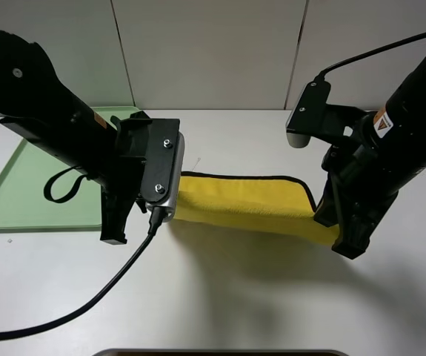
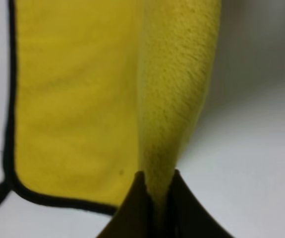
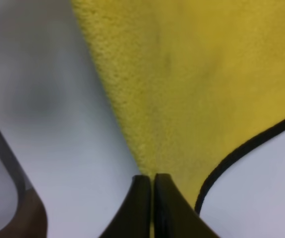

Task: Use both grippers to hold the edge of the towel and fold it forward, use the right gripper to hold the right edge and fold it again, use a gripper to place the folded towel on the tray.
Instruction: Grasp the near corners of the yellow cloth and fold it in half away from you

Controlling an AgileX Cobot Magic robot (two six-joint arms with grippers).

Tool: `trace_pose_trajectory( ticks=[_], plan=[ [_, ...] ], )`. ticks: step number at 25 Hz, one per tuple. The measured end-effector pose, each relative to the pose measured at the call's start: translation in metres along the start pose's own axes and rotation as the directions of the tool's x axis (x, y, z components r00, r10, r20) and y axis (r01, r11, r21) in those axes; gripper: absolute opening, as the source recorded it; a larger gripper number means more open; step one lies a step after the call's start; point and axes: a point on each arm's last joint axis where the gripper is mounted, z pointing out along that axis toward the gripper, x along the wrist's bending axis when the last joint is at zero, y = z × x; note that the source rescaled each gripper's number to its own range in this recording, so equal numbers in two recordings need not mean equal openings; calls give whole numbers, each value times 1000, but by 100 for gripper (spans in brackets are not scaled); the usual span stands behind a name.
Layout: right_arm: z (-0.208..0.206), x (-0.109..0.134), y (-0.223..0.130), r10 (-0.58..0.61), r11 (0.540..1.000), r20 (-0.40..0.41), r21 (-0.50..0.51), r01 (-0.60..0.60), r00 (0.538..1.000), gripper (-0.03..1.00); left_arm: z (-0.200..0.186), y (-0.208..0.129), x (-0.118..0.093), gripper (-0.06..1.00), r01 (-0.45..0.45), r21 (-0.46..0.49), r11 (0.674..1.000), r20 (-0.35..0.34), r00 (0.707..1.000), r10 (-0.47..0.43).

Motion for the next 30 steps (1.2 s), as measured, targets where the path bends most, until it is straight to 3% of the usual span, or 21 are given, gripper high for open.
trace_pose_trajectory(
  ticks=[2,9,18,26,30],
  plan=[
    [0,-1,1,3,1000,14,-7,-3,1000,0,13,-6,2,0,15,33,999,19,1000,-15],
    [13,-7,6,-2,1000,36,4,2,999,0,44,-15,7,0,26,66,997,-10,1000,-26],
    [40,-16,13,-12,999,68,41,9,998,0,63,-20,14,0,66,68,995,-76,995,-61],
    [35,-33,37,-34,999,127,7,33,991,0,77,-27,21,0,80,69,994,-146,987,-69],
    [49,-38,44,-46,998,117,40,41,992,0,80,-35,28,0,107,70,992,-189,978,-92]
  ],
)
